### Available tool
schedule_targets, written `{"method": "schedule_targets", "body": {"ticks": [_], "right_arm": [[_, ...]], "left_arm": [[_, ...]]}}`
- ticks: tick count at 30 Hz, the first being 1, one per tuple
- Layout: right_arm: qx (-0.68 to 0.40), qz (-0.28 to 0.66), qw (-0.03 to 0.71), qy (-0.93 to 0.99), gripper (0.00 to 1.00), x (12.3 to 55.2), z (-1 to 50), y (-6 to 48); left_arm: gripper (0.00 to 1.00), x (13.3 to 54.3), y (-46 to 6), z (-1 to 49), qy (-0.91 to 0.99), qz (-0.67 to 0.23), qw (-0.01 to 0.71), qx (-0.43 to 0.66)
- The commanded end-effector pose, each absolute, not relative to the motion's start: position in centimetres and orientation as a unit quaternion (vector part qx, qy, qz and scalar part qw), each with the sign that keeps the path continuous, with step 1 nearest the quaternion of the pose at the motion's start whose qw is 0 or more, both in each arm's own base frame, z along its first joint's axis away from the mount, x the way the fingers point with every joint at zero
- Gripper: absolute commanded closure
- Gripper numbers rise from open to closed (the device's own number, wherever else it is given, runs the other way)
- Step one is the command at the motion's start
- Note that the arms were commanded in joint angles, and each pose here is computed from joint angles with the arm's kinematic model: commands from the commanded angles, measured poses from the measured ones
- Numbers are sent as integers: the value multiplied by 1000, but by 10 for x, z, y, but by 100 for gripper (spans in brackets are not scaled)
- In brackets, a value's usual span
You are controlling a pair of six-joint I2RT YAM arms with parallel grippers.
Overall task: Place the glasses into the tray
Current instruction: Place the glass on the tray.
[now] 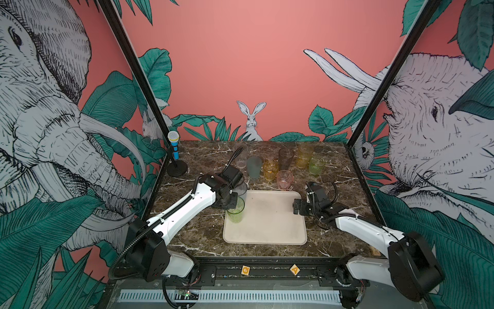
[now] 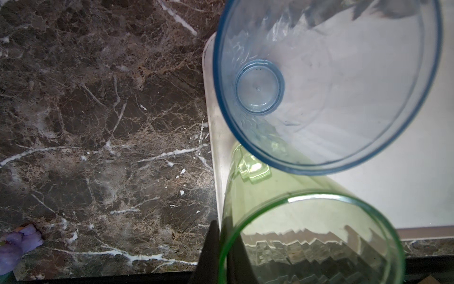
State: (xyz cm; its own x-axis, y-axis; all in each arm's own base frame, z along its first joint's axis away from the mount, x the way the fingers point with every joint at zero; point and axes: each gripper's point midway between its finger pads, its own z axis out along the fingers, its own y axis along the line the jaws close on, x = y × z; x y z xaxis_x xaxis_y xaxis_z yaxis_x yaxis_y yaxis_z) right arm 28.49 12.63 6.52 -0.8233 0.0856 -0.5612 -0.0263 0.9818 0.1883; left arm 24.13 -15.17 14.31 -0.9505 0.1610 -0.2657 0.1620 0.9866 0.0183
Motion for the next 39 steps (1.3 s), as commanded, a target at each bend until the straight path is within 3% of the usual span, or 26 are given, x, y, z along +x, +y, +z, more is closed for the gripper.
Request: {"method": "schedule_targets", "body": {"ticks": [1,16,30,39], "right_arm": [[24,97,311,945,1,291,74,126],[25,97,312,945,1,290,74,126],[26,100,315,944,1,290,75,125],[28,103,323,940,1,289,79,124]], "left_arm": [[100,244,-154,149,987,-6,146,73],[100,243,-157,142,988,-2,138,74],[76,243,-159,148,988,-4,136,75],[58,247,-153,181,982,-2,174,73]]}}
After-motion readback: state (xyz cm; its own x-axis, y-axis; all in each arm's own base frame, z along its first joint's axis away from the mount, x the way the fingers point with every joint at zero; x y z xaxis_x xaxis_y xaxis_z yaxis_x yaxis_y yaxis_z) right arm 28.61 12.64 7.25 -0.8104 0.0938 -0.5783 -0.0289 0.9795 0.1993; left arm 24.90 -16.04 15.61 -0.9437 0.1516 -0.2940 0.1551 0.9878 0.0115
